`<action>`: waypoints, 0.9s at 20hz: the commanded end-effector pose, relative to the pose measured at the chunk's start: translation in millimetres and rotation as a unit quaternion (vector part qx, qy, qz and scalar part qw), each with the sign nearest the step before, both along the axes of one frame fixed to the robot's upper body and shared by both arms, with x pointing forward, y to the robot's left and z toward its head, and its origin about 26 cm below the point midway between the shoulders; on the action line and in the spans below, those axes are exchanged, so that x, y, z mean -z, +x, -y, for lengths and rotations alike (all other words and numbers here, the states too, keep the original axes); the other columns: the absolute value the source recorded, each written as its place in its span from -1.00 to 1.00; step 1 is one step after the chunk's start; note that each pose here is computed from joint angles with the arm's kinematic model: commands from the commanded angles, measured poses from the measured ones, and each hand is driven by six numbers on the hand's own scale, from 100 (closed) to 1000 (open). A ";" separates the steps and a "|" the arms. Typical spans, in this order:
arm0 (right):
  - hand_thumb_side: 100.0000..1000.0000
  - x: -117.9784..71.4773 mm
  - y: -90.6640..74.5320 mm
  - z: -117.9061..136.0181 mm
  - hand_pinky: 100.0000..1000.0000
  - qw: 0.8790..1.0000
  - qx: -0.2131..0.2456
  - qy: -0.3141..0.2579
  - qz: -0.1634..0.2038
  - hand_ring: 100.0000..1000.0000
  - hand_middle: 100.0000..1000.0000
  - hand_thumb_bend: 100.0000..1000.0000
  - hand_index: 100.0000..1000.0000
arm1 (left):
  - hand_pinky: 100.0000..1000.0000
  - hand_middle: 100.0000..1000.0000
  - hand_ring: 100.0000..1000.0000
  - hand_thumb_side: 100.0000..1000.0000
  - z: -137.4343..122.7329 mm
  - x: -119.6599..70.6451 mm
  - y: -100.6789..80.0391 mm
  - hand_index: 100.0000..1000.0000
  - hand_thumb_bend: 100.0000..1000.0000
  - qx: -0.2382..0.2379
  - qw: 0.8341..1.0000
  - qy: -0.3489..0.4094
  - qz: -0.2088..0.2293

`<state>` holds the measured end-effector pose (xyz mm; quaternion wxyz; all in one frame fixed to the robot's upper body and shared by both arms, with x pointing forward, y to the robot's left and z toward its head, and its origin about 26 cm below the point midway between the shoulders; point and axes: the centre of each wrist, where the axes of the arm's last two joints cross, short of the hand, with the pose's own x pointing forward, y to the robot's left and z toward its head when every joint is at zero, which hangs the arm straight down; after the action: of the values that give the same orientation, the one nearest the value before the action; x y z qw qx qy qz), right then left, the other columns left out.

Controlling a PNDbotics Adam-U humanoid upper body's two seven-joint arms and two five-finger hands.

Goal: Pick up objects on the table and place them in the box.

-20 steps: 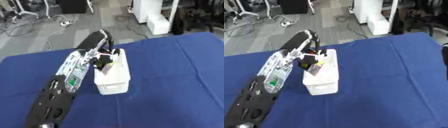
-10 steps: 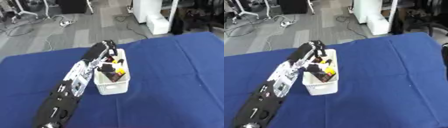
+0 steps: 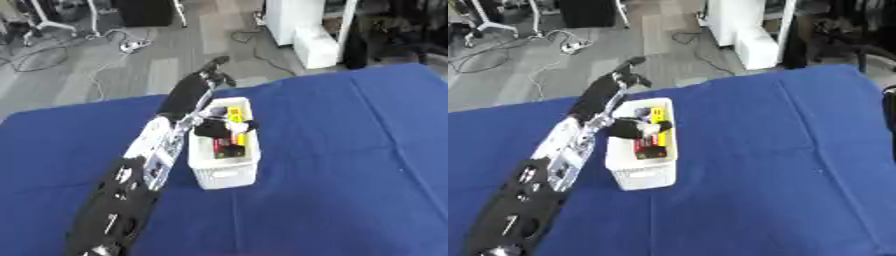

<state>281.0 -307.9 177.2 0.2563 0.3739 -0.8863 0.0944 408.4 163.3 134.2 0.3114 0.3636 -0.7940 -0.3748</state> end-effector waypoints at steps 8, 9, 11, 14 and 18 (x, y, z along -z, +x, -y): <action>1.00 -1.3 -4.3 4.6 -0.86 1.000 0.011 -0.019 0.010 -0.58 -0.67 -1.00 -0.38 | 0.41 0.89 0.39 0.15 -9.9 -57.3 -37.7 0.54 0.14 -0.025 0.990 -0.100 0.101; 1.00 -0.7 -4.5 4.8 -0.86 1.000 0.012 -0.020 0.010 -0.58 -0.67 -1.00 -0.38 | 0.42 0.89 0.40 0.16 -10.2 -58.0 -41.5 0.54 0.14 -0.027 0.989 -0.106 0.102; 1.00 0.5 -5.1 5.0 -0.86 1.000 0.014 -0.020 0.010 -0.58 -0.67 -1.00 -0.38 | 0.35 0.86 0.32 0.11 -11.3 -57.8 -48.9 0.55 -0.06 -0.038 0.987 -0.122 0.100; 1.00 2.2 -5.7 5.3 -0.86 1.000 0.017 -0.021 0.011 -0.58 -0.67 -1.00 -0.38 | 0.30 0.88 0.24 0.09 -11.9 -48.2 -59.6 0.60 -0.27 -0.054 0.984 -0.150 0.081; 1.00 3.9 -6.3 5.5 -0.86 0.999 0.021 -0.021 0.015 -0.58 -0.67 -1.00 -0.37 | 0.19 0.85 0.16 0.15 -12.3 -35.2 -69.8 0.63 -0.42 -0.061 0.979 -0.186 0.058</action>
<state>275.4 -312.1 166.3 0.2628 0.3530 -0.8920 0.1033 341.2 175.5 159.5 0.3565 0.3715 -0.8342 -0.1973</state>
